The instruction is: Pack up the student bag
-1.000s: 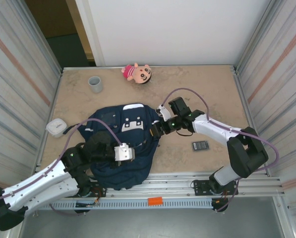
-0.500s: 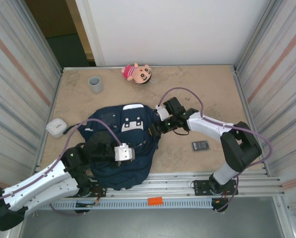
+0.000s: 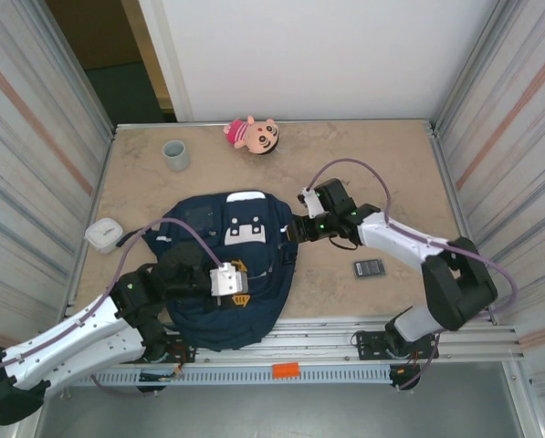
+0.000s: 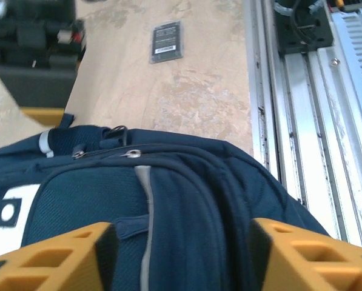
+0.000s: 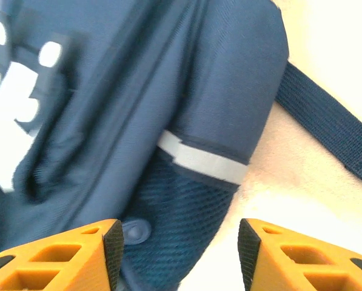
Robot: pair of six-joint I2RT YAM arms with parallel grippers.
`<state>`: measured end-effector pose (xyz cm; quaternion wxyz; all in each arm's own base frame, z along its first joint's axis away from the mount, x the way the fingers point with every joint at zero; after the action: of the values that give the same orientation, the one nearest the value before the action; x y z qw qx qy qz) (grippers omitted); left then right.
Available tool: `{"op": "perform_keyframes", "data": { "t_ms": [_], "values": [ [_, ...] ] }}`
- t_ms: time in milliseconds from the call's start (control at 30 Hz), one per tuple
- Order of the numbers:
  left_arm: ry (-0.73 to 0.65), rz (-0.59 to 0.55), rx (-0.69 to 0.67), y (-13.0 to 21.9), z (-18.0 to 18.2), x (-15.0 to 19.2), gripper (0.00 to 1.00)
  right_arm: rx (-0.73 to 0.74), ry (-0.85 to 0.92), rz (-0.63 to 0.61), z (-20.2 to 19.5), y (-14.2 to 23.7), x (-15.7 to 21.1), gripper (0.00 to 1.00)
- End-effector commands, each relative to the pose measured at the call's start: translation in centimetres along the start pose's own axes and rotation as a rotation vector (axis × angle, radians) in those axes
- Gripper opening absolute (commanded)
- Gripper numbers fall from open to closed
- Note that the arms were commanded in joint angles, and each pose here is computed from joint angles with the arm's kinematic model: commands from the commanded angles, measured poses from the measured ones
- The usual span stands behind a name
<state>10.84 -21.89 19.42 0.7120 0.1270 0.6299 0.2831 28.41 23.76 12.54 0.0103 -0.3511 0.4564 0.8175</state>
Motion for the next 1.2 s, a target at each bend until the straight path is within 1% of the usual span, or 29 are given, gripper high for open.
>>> {"op": "perform_keyframes", "data": {
  "t_ms": [0, 100, 233, 333, 467, 600, 700, 867, 933, 1100, 1167],
  "values": [
    [0.068, -0.028, -0.075, 1.3, 1.4, -2.0, 0.66, -0.094, 0.008, -0.108, 2.1, 2.7, -1.5, 0.52],
    [0.116, 0.057, -0.146, 1.5, 2.4, -0.7, 0.67, -0.139, 0.031, -0.143, 3.5, 3.9, -1.2, 0.53],
    [0.101, 0.182, -0.168, 1.0, 2.7, 1.5, 0.68, -0.168, 0.076, -0.146, 5.2, 4.5, -0.3, 0.53],
    [0.069, 0.241, -0.113, 0.2, 2.1, 2.4, 0.73, -0.190, 0.097, -0.126, 6.3, 4.6, 0.6, 0.53],
    [0.019, 0.308, -0.020, -0.7, 0.9, 3.6, 0.78, -0.181, 0.119, -0.100, 6.9, 4.3, 1.8, 0.53],
    [-0.014, 0.317, 0.035, -1.0, 0.1, 3.8, 0.81, -0.196, 0.112, -0.088, 7.3, 3.9, 2.6, 0.53],
    [-0.028, 0.325, 0.024, -1.1, 0.3, 4.1, 0.82, -0.203, 0.117, -0.080, 7.7, 3.7, 2.9, 0.53],
    [-0.054, 0.303, 0.076, -1.1, -0.6, 3.8, 0.85, -0.209, 0.119, -0.099, 7.9, 3.8, 2.6, 0.53],
    [-0.070, 0.312, 0.083, -1.2, -0.8, 4.0, 0.86, -0.211, 0.121, -0.106, 7.9, 3.9, 2.5, 0.53],
    [-0.119, 0.405, 0.042, -1.6, -0.3, 5.5, 0.86, -0.218, 0.124, -0.117, 8.1, 4.1, 2.3, 0.53],
    [-0.144, 0.461, -0.019, -1.8, 0.7, 6.3, 0.86, -0.220, 0.124, -0.118, 8.1, 4.1, 2.4, 0.53]
  ]
}}
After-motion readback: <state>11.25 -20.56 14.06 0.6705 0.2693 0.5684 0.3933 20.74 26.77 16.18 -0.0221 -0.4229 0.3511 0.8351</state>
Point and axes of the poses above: each hand's point on the last joint's axis, 136 mm out from that joint toward the fingers, its own y axis back along the fingers, its own z axis along the line the jaws close on, x = y × z, the point moved 2 cm from there along y, back along the fingers, and after that the axes turned 6 degrees about y, right-handed, at the moved point
